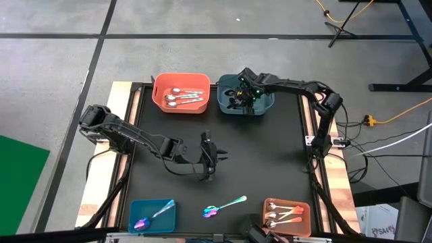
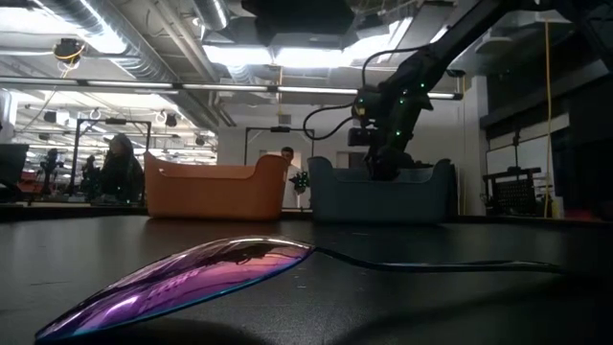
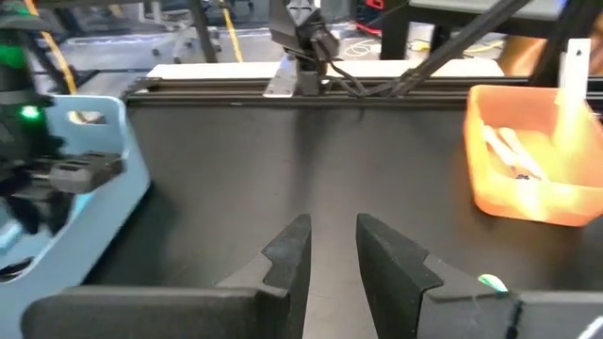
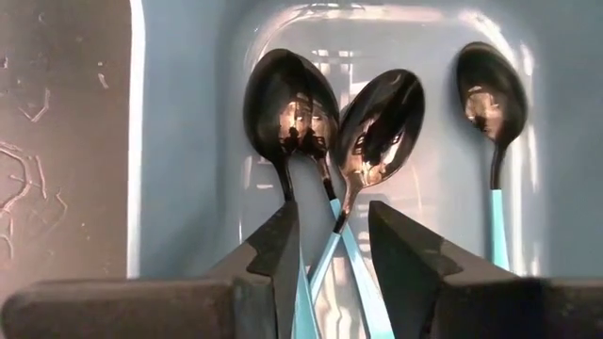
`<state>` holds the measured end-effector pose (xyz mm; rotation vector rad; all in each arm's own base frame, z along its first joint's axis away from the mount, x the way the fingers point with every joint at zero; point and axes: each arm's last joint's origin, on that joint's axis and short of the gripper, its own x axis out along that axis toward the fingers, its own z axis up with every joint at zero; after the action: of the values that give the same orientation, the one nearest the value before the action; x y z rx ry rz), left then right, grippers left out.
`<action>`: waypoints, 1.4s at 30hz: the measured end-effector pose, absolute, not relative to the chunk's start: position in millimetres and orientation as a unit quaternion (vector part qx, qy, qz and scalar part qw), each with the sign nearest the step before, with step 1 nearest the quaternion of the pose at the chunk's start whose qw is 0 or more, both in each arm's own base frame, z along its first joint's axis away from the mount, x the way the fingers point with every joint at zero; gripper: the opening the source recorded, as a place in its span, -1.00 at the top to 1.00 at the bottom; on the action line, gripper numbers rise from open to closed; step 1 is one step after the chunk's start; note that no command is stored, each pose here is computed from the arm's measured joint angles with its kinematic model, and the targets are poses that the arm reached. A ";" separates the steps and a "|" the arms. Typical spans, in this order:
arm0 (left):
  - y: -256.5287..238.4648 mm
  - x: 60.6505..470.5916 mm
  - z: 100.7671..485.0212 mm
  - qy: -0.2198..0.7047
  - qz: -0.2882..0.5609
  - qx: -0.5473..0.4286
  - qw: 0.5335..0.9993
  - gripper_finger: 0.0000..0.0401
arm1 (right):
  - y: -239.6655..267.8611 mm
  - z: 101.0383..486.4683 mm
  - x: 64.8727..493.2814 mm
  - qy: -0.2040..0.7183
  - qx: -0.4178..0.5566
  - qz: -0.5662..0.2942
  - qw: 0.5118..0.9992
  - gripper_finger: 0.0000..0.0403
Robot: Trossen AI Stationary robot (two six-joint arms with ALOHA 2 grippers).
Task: Sort silverware by color (type)
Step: Put the purple spoon into the bottom blue bin
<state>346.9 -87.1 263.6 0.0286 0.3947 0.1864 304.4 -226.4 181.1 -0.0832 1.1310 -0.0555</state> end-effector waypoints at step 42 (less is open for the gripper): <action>-164.2 339.2 244.6 0.180 -0.006 -0.133 0.975 0.20 | -71.0 328.3 271.2 0.431 -0.147 0.046 0.889 0.41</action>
<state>339.2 -164.2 244.6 -0.2681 0.3631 -0.0119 271.2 -71.0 328.3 -0.3049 0.8963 0.0949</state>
